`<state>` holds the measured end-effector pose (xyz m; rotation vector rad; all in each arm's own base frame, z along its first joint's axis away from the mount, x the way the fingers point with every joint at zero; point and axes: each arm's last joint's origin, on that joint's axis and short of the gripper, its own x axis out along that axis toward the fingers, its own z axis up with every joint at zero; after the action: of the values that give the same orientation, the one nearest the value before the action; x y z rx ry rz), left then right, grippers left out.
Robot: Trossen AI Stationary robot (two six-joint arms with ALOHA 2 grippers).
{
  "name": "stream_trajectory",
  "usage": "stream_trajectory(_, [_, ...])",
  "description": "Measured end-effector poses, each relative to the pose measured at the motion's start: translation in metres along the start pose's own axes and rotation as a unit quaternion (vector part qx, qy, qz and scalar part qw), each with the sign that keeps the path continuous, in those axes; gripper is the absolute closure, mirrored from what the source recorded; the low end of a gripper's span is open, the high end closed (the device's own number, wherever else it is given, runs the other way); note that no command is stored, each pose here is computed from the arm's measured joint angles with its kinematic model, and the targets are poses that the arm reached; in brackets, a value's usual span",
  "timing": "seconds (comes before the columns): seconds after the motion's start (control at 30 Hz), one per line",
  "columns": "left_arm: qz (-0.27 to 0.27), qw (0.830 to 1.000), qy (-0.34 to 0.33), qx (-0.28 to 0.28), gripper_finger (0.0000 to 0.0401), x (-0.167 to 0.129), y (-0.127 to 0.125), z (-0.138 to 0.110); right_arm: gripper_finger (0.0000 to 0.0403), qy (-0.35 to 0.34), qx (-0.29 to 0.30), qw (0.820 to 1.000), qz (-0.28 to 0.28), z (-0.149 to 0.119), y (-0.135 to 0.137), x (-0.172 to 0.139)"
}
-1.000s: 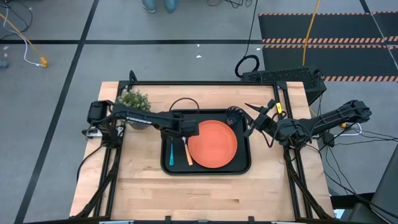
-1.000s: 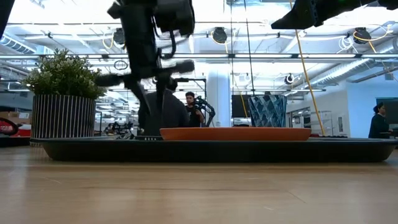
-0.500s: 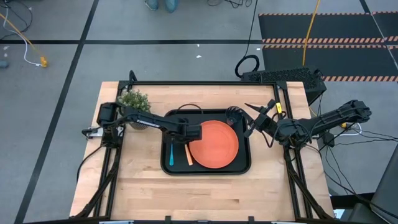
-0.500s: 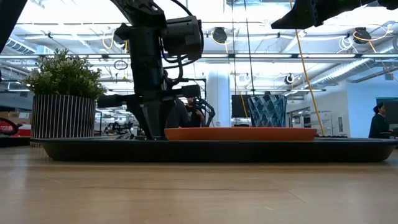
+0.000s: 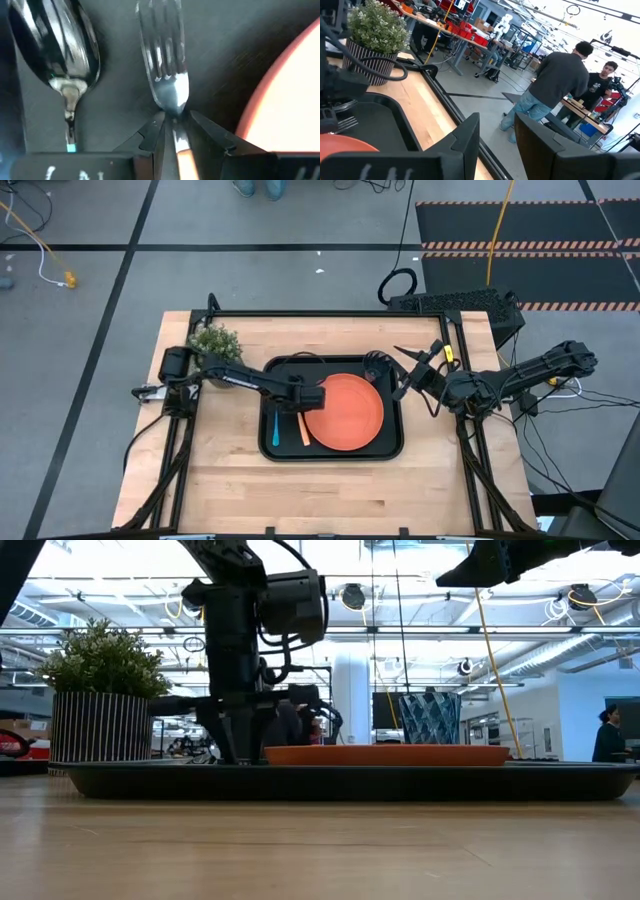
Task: Pick and place plate/cup/fork/spoon on tray
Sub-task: Adjust the light orange fork on the black serving tray
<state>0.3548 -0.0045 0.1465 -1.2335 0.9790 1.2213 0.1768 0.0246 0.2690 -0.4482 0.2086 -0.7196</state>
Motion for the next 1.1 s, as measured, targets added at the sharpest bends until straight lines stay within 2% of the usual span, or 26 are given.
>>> stream_trajectory(0.27, [0.006, 1.000, 0.003, 0.003, 0.0311, 0.0056, -0.0006, -0.0050, 0.0289, 0.000, 0.000, 1.000, 0.000, 0.0000, 0.0000, 0.0000])
stream_trajectory(0.53, [0.016, 0.999, 0.015, 0.036, 0.0311, 0.0032, 0.0021, -0.0042, 0.0289, 0.000, 0.000, 1.000, 0.000, 0.0000, 0.0000, 0.0000])
stream_trajectory(1.1, [0.021, 0.998, 0.030, 0.043, 0.0311, 0.0006, 0.0040, -0.0049, 0.0289, 0.000, 0.000, 1.000, 0.000, 0.0000, 0.0000, 0.0000])
